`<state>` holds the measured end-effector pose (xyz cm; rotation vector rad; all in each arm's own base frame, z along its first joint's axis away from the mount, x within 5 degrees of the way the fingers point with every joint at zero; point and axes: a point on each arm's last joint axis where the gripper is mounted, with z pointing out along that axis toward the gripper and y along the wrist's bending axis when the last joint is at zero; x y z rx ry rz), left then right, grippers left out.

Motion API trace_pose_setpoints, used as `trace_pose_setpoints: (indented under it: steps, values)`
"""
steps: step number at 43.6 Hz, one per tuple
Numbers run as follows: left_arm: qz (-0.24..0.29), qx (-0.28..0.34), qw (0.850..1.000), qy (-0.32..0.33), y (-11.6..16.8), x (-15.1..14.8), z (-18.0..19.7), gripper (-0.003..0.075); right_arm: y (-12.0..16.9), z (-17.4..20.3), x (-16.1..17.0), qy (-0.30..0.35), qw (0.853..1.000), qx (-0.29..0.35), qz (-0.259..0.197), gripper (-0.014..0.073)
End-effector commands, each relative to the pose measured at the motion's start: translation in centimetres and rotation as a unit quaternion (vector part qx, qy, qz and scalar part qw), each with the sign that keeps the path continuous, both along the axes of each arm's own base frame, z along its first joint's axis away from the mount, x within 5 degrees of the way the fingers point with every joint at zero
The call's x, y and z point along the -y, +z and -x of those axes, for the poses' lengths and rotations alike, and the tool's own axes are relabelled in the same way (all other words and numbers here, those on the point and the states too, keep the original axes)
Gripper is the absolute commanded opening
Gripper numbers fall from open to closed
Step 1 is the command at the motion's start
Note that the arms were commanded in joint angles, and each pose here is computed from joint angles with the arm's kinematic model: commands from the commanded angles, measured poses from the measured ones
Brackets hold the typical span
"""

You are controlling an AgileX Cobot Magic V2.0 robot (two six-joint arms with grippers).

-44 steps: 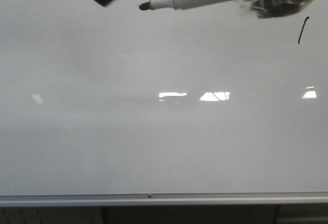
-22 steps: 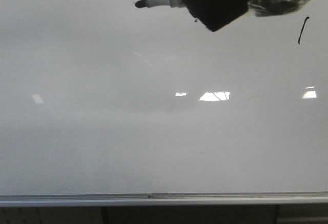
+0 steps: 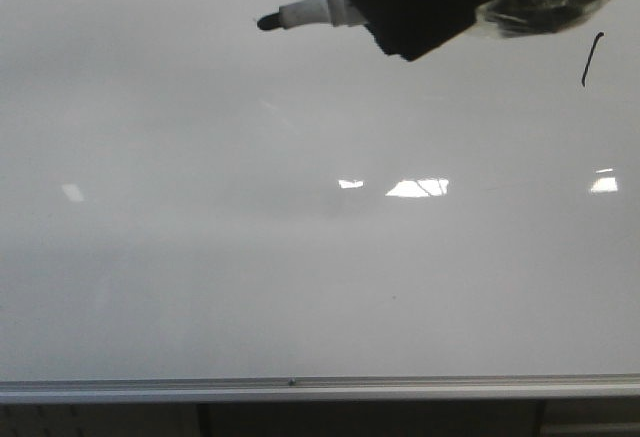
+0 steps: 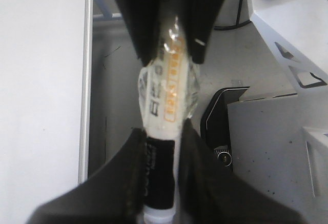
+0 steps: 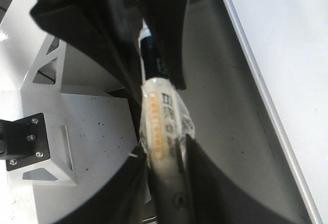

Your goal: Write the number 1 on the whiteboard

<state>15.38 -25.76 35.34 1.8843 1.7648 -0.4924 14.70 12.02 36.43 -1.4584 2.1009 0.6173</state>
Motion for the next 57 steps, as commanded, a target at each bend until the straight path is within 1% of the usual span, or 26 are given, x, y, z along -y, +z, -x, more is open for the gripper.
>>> trace_pose_setpoints:
  steps: [1, 2, 5, 7, 8, 10, 13, 15, 19, 23, 28, 33, 34, 37, 41, 43, 45, 49, 57]
  values:
    - [0.048, 0.024, 0.998, 0.027, 2.2, -0.3, -0.2, -0.0020, 1.5, 0.5, -0.1, 0.000, 0.999, 0.013, -0.033, 0.0421]
    - [0.044, 0.026, 0.998, 0.034, 2.2, -0.4, -0.3, -0.0020, 1.5, 0.5, 0.0, -0.001, 0.999, 0.016, -0.030, 0.0465]
    - [0.034, 0.028, 0.997, 0.071, 2.1, -0.9, -1.1, -0.0020, 1.5, 0.3, 0.4, -0.020, 0.999, 0.026, -0.022, 0.0528]
    - [0.027, 0.025, 0.992, 0.117, 2.1, -1.6, -1.9, -0.0020, 1.6, 0.1, 0.9, -0.048, 0.998, 0.034, -0.015, 0.0528]
    - [0.023, 0.030, 0.991, 0.130, 2.2, -1.9, -2.1, -0.0020, 1.6, -0.1, 1.3, -0.068, 0.997, 0.040, -0.010, 0.0526]
    - [0.016, 0.028, 0.982, 0.184, 2.3, -2.9, -2.9, -0.0020, 1.8, -0.4, 2.0, -0.104, 0.993, 0.049, -0.004, 0.0526]
    - [0.007, 0.032, 0.966, 0.257, 2.7, -4.6, -4.0, -0.0020, 2.0, -0.9, 3.4, -0.166, 0.984, 0.062, 0.006, 0.0526]
    - [0.004, 0.035, 0.952, 0.305, 2.8, -5.8, -4.5, -0.0020, 2.2, -1.1, 4.4, -0.199, 0.978, 0.068, 0.012, 0.0526]
    - [-0.003, 0.052, 0.918, 0.392, 2.8, -8.9, -5.6, -0.0020, 2.4, -1.2, 5.4, -0.231, 0.970, 0.073, 0.011, 0.0526]
    - [0.004, 0.081, 0.878, 0.472, 2.4, -12.2, -6.6, -0.0020, 2.5, -1.4, 5.7, -0.244, 0.966, 0.081, 0.007, 0.0526]
    - [0.043, 0.097, 0.825, 0.556, 1.4, -15.9, -7.9, -0.0020, 2.5, -1.6, 5.7, -0.248, 0.965, 0.088, 0.003, 0.0526]
    - [0.085, 0.100, 0.782, 0.609, -0.2, -18.8, -9.4, -0.0020, 2.5, -1.6, 5.7, -0.248, 0.965, 0.088, 0.003, 0.0526]
    - [0.104, 0.101, 0.772, 0.618, -0.6, -19.3, -9.9, -0.0020, 2.5, -1.6, 5.7, -0.248, 0.965, 0.088, 0.003, 0.0526]
    - [0.139, 0.097, 0.749, 0.640, -1.7, -20.7, -10.7, -0.0020, 2.5, -1.6, 5.7, -0.248, 0.965, 0.088, 0.003, 0.0526]
    - [0.196, 0.089, 0.716, 0.664, -3.1, -22.1, -12.1, -0.0020, 2.5, -1.6, 5.7, -0.248, 0.965, 0.088, 0.003, 0.0526]
    - [0.214, 0.085, 0.700, 0.676, -3.6, -22.7, -12.8, -0.0020, 2.5, -1.6, 5.7, -0.248, 0.965, 0.088, 0.003, 0.0526]
    - [0.227, 0.081, 0.688, 0.685, -4.1, -23.2, -13.6, -0.0020, 2.5, -1.6, 5.7, -0.248, 0.965, 0.088, 0.003, 0.0526]
    - [0.236, 0.080, 0.675, 0.694, -5.3, -23.9, -15.0, -0.0020, 2.5, -1.6, 5.7, -0.248, 0.965, 0.088, 0.003, 0.0526]
    - [0.240, 0.079, 0.677, 0.691, -7.5, -23.7, -17.0, -0.0020, 2.5, -1.6, 5.7, -0.248, 0.965, 0.088, 0.003, 0.0526]
